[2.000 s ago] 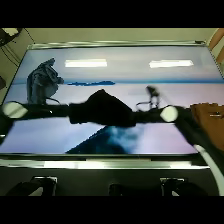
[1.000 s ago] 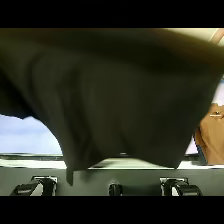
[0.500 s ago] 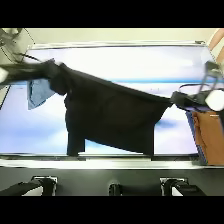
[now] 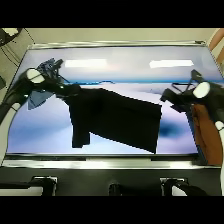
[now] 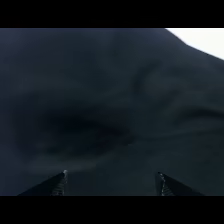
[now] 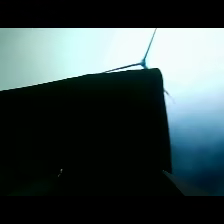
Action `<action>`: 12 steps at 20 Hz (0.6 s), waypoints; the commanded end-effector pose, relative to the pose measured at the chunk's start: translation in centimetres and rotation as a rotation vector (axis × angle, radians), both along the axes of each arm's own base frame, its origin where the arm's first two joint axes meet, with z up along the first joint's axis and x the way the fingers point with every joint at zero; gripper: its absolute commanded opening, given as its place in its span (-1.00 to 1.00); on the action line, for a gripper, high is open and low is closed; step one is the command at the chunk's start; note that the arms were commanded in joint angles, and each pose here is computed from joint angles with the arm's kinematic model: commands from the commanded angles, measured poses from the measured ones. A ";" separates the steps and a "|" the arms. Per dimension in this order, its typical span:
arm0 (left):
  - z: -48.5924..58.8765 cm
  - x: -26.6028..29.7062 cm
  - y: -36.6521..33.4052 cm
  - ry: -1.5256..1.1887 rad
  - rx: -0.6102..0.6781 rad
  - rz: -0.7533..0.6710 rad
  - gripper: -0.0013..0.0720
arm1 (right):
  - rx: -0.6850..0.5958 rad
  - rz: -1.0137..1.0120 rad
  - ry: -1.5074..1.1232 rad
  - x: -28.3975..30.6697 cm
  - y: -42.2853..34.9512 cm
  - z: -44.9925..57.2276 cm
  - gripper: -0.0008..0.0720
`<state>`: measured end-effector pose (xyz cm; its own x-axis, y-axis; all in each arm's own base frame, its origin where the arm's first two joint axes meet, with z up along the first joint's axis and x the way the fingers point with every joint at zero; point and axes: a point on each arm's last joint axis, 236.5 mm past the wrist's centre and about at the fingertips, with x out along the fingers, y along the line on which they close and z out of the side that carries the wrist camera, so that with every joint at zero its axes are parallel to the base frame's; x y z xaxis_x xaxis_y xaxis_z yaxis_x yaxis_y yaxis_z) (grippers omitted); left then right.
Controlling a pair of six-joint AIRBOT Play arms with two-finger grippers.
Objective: Fold the shirts.
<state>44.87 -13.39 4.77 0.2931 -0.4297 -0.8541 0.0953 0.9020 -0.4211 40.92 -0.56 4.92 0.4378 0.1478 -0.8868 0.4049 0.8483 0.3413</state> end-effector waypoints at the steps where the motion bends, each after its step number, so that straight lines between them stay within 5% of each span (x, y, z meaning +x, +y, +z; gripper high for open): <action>1: -2.3 -3.4 7.5 0.169 0.095 0.064 0.80 | 0.032 0.056 0.222 -6.6 -3.8 -1.3 0.85; 4: -8.1 -7.2 8.1 0.315 0.079 0.086 0.80 | 0.140 0.164 0.482 -14.2 -2.3 -5.7 0.77; 7: -12.3 -8.7 5.1 0.348 -0.025 0.115 0.80 | 0.332 0.154 0.483 -15.7 2.3 -8.8 0.77; 12: -15.1 -8.3 2.5 0.365 -0.067 0.128 0.64 | 0.367 0.136 0.477 -16.9 3.5 -12.1 0.82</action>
<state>36.50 -9.54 -8.62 0.0253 -0.4420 -0.8966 -0.1601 0.8836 -0.4401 25.20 1.67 -5.49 -0.0341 0.4666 -0.8838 0.4798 0.7834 0.3951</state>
